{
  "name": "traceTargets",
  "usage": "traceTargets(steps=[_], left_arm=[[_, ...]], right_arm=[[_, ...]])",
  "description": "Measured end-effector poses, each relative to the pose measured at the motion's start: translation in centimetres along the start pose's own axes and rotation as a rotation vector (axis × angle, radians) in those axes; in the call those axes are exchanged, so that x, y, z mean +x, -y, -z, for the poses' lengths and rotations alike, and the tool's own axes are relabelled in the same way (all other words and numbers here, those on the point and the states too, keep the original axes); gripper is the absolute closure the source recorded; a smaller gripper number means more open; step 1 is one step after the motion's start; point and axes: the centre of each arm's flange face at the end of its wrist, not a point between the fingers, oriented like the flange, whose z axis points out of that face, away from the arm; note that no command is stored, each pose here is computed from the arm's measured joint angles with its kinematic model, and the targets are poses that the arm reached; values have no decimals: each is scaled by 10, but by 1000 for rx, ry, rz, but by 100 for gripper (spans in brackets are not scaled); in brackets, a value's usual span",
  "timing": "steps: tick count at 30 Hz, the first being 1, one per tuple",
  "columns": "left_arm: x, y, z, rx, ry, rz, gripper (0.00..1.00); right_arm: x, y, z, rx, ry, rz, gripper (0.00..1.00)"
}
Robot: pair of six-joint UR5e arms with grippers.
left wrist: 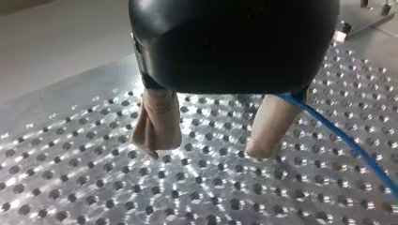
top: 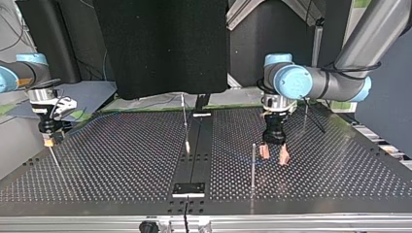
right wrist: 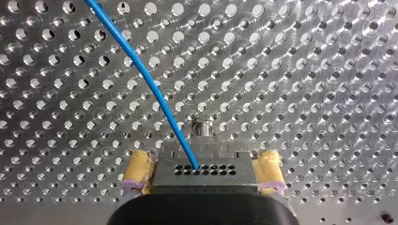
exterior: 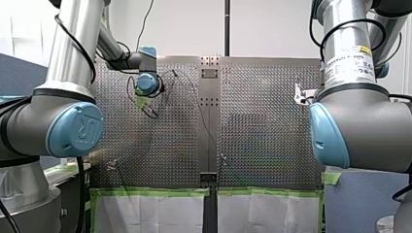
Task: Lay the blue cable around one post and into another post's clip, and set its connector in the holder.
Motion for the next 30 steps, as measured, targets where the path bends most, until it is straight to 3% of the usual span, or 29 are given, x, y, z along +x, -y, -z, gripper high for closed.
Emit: traceTargets(steps=[12, 22, 30], left_arm=[[7, 0, 16, -77, -56, -62, 0], [-2, 15, 39, -129, -58, -134, 0], [11, 20, 59, -113, -114, -164, 0]], right_arm=[[0, -1, 0, -2, -1, 1, 8], [0, 0, 0, 0, -1, 1, 8], [0, 0, 0, -1, -1, 1, 8]])
